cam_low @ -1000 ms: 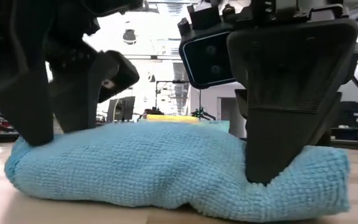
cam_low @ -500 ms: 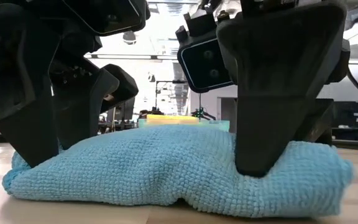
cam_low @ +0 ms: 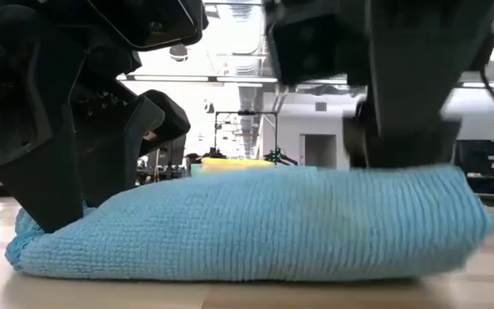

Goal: Roll microfiber towels into tight, uniform cylinder then place into a basket
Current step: Roll the blue towel

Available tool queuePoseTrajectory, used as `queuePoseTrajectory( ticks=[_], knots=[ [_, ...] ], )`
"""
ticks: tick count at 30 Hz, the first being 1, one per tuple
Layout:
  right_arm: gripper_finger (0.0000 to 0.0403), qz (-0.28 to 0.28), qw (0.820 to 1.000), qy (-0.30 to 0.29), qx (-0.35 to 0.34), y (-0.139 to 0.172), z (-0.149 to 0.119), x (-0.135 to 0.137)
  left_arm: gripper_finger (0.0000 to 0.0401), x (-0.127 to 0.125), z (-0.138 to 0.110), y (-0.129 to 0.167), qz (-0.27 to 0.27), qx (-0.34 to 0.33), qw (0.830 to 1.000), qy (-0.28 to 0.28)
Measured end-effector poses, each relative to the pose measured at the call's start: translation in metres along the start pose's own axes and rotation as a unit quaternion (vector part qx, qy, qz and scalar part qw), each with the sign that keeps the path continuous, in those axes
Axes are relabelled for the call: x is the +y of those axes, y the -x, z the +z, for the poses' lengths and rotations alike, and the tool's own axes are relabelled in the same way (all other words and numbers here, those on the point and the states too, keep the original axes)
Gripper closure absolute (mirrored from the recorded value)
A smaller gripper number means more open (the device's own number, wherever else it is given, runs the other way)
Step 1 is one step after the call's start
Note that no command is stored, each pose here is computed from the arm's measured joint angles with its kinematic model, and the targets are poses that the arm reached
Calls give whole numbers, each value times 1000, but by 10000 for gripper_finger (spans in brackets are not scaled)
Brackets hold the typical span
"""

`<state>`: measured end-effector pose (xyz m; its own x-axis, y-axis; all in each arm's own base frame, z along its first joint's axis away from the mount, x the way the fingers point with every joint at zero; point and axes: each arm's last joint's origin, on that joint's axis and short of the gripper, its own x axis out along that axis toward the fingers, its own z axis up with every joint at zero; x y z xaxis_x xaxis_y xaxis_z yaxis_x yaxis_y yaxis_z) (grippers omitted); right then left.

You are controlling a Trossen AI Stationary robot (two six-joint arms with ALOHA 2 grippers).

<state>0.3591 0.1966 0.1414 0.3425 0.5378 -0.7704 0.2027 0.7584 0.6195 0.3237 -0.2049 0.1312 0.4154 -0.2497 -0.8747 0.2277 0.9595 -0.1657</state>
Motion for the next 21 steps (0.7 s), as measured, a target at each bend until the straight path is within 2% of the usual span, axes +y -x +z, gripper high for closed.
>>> queuePoseTrajectory(
  ticks=[3, 8, 12, 16, 19, 21],
  knots=[
    [163, -48, 999, 21, -14, 23, -5, 5, 274, 0, 0, 0, 0, -1, 1000, 1],
    [163, -64, 992, 92, -51, 63, -14, 25, 274, 0, 0, 0, 0, 1, 1000, 3],
    [163, -106, 974, 171, -100, 79, -33, 43, 274, 0, -1, 0, 1, 2, 1000, 8],
    [163, -146, 949, 241, -144, 79, -49, 56, 275, 0, -1, 0, 1, 2, 1000, 22],
    [163, -147, 933, 294, -148, 64, -55, 61, 282, 1, 0, 0, 0, 2, 999, 32],
    [163, -149, 916, 345, -140, 48, -58, 61, 286, 2, 0, 0, -1, 3, 999, 39]
  ],
)
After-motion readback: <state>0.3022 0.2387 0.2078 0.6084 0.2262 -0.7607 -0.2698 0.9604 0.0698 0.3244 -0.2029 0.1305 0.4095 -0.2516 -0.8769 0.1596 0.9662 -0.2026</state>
